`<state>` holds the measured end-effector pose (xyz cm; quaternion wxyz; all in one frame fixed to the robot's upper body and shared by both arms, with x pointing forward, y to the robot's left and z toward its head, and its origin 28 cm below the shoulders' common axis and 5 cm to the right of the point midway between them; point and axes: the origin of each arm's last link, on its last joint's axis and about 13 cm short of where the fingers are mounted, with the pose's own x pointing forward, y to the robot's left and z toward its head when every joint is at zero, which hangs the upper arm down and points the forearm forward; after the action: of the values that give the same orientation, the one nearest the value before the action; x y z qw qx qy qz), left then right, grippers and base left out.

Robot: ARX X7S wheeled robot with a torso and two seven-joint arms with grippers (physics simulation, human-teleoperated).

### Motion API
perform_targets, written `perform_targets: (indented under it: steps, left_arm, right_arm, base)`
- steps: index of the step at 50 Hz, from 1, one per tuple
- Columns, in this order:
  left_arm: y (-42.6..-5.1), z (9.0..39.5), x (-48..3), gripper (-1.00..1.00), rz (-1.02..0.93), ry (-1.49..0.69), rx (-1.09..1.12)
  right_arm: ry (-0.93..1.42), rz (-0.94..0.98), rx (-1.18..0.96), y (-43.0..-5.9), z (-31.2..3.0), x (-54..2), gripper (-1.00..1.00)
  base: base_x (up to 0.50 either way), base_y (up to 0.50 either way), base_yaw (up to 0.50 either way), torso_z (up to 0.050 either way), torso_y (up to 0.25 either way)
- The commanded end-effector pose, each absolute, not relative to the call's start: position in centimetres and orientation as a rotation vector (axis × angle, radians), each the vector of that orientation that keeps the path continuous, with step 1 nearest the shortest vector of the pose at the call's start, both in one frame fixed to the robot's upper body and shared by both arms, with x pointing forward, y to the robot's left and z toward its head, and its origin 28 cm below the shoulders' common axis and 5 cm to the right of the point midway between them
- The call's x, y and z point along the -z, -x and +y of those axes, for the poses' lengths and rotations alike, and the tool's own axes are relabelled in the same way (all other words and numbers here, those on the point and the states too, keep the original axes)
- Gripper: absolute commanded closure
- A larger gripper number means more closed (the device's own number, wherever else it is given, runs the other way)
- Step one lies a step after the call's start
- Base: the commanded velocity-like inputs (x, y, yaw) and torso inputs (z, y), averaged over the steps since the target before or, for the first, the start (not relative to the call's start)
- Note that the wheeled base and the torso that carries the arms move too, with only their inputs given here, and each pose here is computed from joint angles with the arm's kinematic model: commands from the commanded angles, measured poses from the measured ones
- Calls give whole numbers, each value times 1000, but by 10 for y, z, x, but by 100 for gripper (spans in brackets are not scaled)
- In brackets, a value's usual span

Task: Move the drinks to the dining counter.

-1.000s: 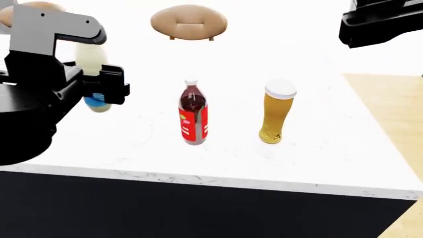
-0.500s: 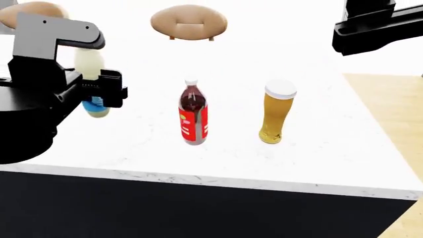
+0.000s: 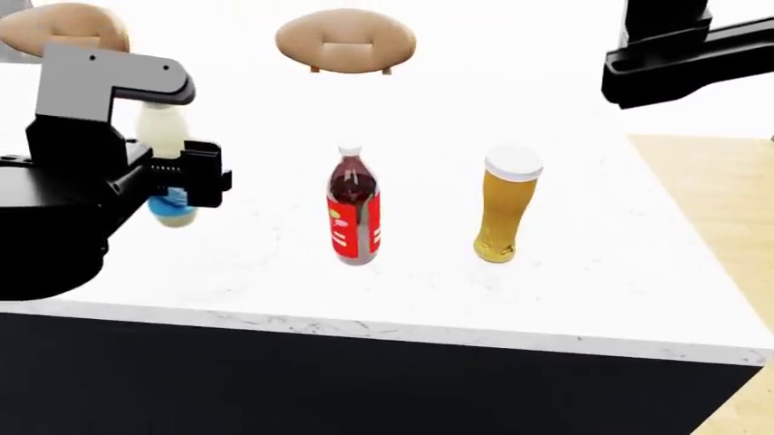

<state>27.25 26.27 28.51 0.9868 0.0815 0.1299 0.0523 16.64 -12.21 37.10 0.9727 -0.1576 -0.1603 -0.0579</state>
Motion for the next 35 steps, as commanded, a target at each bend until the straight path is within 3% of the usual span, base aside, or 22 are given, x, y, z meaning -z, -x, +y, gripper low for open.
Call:
perform_targets:
  steps: [1,24,25,35]
  left_arm:
    - [-272,264,-299,100,236,-221,-146]
    - [-276,265,-288,100,253,-186,-124]
    - [-276,265,-287,-100,256,-187,-124]
    - [-276,266,-286,-100,263,-184,-135]
  right_arm:
    - [316,-318,116,-168,-123,-369,-100]
    - [321,-307,117,-170,-123,-366,-100]
    - [322,-307,117,-170,-123,-366,-100]
    - [322,-305,118,-170,-123,-365,-100]
  base:
    - [0,0,0,0,10]
    - [0,0,0,0,1]
    - [0,0,0,0,0]
    - [0,0,0,0,0]
